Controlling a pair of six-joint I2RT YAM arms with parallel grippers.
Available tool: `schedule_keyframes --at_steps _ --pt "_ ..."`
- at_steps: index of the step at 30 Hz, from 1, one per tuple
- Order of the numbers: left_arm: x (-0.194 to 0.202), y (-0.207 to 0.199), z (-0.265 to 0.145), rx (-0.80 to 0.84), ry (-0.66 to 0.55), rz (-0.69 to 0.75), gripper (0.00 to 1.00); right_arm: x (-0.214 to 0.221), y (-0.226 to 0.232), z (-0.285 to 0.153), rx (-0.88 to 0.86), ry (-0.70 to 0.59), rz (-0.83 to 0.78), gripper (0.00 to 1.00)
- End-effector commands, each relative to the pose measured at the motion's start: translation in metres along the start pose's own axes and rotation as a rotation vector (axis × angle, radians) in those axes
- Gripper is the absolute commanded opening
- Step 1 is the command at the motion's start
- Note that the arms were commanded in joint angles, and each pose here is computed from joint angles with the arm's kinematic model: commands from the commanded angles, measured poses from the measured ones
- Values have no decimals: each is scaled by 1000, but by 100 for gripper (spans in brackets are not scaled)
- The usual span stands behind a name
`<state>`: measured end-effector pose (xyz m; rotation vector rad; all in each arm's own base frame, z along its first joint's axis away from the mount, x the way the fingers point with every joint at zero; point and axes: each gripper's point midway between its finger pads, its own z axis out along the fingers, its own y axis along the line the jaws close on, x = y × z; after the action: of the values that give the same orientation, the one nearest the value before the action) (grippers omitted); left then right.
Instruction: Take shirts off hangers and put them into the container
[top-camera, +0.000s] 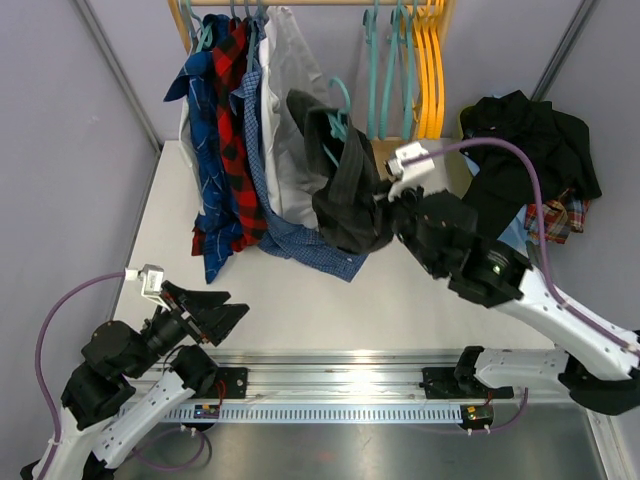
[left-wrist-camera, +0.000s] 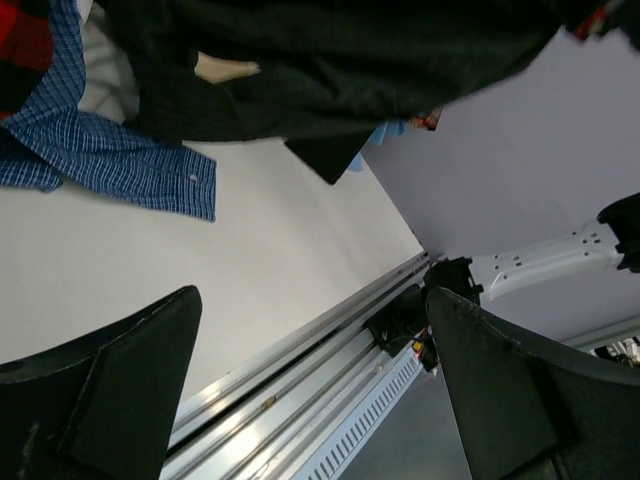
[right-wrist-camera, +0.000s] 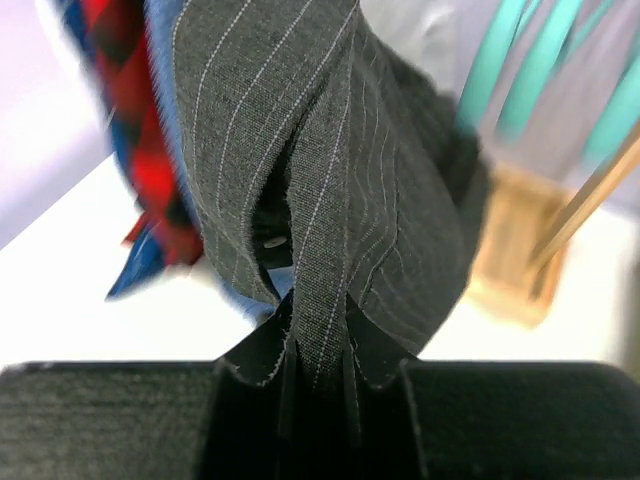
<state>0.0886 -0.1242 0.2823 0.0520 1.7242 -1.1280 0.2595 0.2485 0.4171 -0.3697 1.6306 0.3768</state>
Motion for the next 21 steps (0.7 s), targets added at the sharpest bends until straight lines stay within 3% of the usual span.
schedule_keyframes --at_steps 1,9,21 --pt "-21 -25 -8 141 -112 42 99 50 24 -29 -77 100 89 0" --pt "-16 -43 42 217 -46 43 99 145 57 -100 -266 357 162 0" --pt "-11 -61 98 331 -24 -11 99 174 92 -107 -404 389 262 0"
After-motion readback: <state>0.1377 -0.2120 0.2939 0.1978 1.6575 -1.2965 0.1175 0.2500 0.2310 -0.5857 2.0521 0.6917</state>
